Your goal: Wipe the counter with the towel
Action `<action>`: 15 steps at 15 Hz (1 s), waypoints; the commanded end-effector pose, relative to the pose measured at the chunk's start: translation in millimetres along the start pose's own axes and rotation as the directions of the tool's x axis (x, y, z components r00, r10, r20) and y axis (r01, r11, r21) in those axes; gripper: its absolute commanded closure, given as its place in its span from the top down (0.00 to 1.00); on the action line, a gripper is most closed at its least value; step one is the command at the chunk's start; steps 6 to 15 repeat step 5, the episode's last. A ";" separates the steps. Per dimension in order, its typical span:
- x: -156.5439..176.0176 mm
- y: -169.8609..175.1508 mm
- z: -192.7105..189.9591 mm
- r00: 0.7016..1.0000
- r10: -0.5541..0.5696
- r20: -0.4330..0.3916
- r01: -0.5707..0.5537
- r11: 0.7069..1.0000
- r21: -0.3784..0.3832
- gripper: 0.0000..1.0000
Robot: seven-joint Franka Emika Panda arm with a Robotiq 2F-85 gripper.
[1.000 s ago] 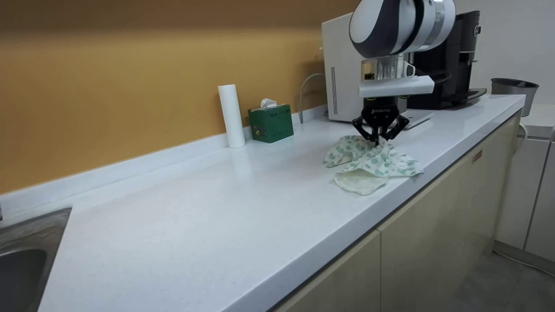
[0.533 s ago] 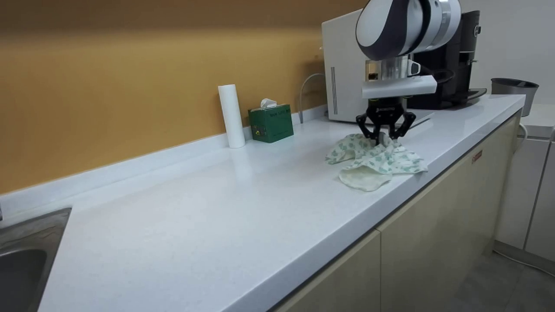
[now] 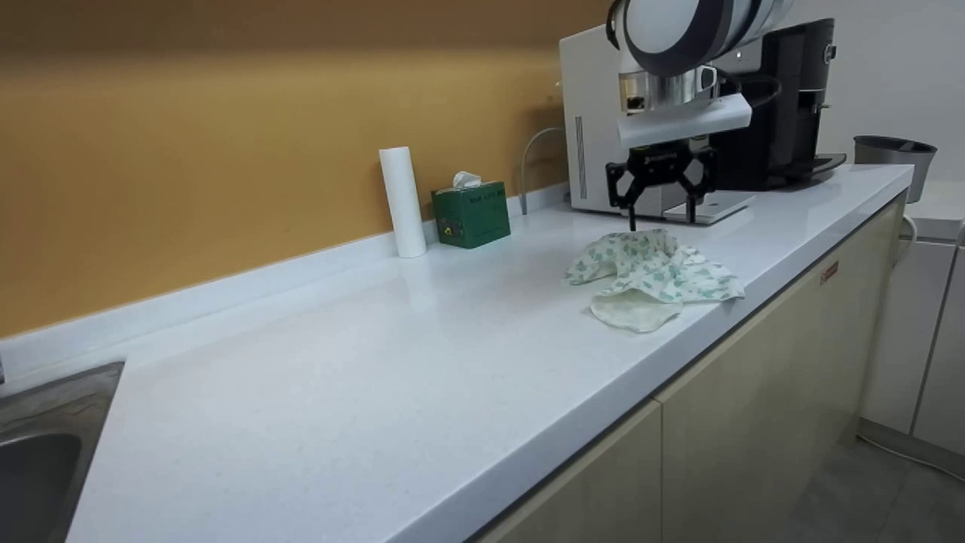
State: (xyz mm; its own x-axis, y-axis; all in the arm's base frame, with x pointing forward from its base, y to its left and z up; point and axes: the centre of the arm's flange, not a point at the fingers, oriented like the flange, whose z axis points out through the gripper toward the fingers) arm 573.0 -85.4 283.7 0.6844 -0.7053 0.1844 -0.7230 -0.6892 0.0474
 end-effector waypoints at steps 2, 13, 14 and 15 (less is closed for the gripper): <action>-6.0 -6.1 -46.9 0.999 0.026 0.023 -0.025 0.999 -0.023 1.00; -11.3 -9.2 -64.1 0.999 0.023 0.039 -0.022 0.999 -0.027 1.00; -11.3 -9.2 -64.1 0.999 0.023 0.039 -0.022 0.999 -0.027 1.00; -11.3 -9.2 -64.1 0.999 0.023 0.039 -0.022 0.999 -0.027 1.00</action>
